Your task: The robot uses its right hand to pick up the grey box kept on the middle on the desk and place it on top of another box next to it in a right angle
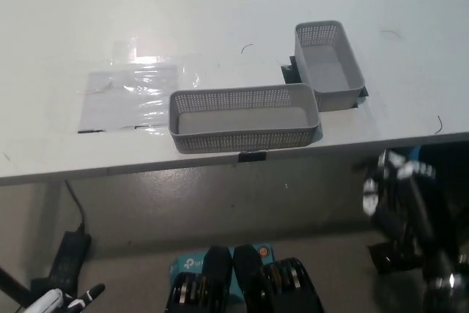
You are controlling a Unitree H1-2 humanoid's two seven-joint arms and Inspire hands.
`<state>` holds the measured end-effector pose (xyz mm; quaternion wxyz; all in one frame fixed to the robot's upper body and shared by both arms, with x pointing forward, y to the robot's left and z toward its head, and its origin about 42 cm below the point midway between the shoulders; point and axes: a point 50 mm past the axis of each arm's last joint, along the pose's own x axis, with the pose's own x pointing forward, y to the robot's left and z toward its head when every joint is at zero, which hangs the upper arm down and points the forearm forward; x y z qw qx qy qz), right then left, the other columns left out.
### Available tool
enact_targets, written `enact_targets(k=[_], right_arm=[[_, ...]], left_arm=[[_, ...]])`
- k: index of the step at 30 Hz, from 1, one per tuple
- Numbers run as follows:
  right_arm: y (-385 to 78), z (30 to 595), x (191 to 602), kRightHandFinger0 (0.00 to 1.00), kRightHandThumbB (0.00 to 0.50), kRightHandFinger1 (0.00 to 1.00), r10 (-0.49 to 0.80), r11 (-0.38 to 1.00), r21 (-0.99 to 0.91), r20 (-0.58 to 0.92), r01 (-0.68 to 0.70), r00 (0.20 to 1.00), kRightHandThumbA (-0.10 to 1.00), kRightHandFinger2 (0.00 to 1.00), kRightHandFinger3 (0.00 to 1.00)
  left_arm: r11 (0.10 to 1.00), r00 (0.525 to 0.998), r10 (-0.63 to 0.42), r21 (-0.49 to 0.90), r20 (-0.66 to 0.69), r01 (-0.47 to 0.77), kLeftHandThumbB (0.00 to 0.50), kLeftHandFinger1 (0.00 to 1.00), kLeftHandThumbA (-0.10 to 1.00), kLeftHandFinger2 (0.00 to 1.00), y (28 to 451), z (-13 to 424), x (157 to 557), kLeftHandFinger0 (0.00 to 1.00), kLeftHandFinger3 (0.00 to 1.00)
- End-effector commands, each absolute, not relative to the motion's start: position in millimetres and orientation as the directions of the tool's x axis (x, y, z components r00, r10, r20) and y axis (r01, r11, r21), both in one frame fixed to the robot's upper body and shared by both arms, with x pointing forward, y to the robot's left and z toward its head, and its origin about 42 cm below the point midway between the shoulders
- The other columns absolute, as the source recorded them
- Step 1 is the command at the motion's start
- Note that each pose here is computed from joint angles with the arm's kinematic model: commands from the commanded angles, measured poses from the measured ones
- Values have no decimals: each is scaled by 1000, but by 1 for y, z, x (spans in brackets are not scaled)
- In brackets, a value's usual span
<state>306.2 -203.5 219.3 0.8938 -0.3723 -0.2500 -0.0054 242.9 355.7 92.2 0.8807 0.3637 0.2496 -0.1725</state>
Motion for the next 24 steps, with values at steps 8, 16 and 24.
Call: enact_targets(k=[8,16,24], right_arm=[[-200,331,379,741,387,807,396,470,-864,387,178,833,81,874,894],[-192,343,415,1000,500,1000,444,203,-979,123,34,888,415,1000,1000],[-189,328,444,1000,500,1000,450,-11,-987,-146,-158,881,572,1000,1000]], left_arm=[[619,813,-109,601,-573,506,224,0,1000,0,364,103,241,39,125],[649,810,-106,577,-577,496,238,0,994,0,366,103,241,0,61],[657,809,-105,571,-578,493,212,0,967,7,365,101,238,0,70]])
